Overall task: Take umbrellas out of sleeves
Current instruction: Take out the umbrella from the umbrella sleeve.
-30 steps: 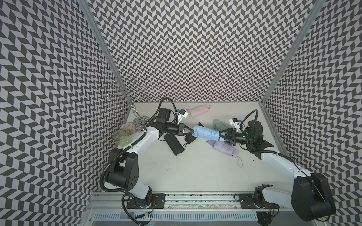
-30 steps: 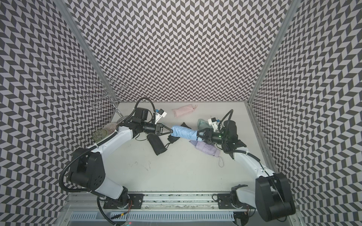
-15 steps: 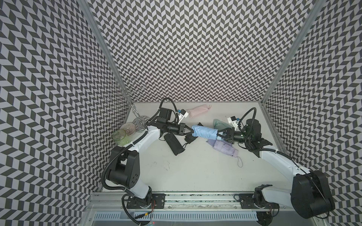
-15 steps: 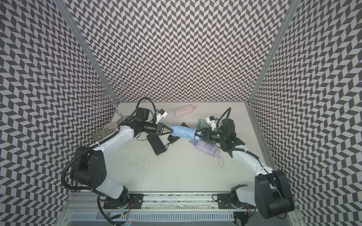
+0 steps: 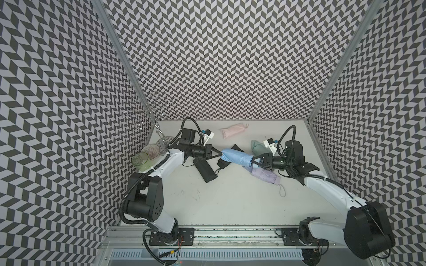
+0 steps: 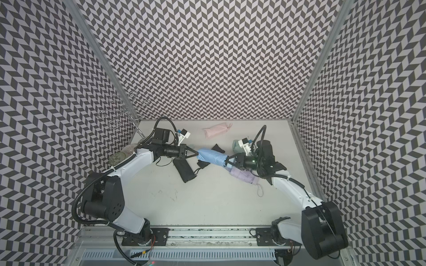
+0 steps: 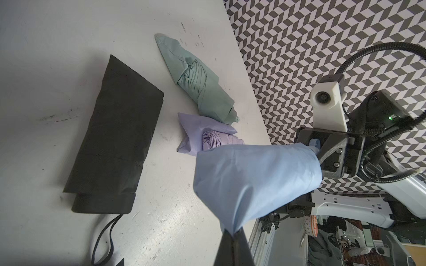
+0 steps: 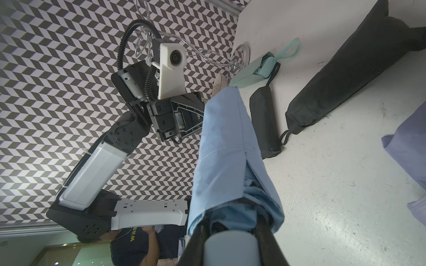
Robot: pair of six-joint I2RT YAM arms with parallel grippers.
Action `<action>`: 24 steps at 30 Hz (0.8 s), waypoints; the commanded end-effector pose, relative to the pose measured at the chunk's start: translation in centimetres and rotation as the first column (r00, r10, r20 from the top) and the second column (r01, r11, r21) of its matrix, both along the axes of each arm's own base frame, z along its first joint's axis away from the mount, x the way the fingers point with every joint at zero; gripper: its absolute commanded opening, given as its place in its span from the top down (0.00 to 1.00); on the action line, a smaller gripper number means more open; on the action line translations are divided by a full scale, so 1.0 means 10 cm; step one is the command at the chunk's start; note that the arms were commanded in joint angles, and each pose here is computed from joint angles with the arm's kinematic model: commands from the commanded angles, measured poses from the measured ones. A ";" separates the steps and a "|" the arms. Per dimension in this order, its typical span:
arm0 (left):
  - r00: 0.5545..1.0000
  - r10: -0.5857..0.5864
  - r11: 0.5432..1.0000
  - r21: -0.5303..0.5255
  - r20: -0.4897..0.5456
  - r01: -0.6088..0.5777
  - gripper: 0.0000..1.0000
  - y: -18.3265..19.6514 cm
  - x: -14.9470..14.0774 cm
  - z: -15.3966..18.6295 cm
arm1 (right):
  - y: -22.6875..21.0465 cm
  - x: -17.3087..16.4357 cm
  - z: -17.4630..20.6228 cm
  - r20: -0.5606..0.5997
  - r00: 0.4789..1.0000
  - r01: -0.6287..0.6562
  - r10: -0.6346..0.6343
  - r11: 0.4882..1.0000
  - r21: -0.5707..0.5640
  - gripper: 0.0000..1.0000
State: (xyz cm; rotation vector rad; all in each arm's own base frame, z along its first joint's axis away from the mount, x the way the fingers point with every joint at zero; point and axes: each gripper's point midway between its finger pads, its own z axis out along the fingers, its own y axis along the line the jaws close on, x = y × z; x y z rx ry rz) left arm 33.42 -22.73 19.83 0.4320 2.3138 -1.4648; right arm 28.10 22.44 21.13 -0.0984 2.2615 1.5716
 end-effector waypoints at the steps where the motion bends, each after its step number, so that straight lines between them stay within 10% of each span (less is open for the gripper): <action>1: 0.993 0.078 0.997 0.016 0.087 -0.079 1.00 0.20 0.16 0.15 | -0.09 -0.06 -0.08 -0.020 1.000 0.021 -0.022 0.999 -0.036 1.00; 14: 0.979 0.202 0.966 0.162 0.014 -0.202 1.00 0.59 0.21 -0.45 | -0.39 -0.20 -0.26 -0.039 0.996 0.076 -0.075 0.997 0.022 1.00; 24: 0.897 0.438 0.846 0.315 0.050 -0.431 1.00 1.38 0.50 -0.82 | -0.69 -0.37 -0.08 -0.011 0.989 0.150 -0.150 0.989 0.014 1.00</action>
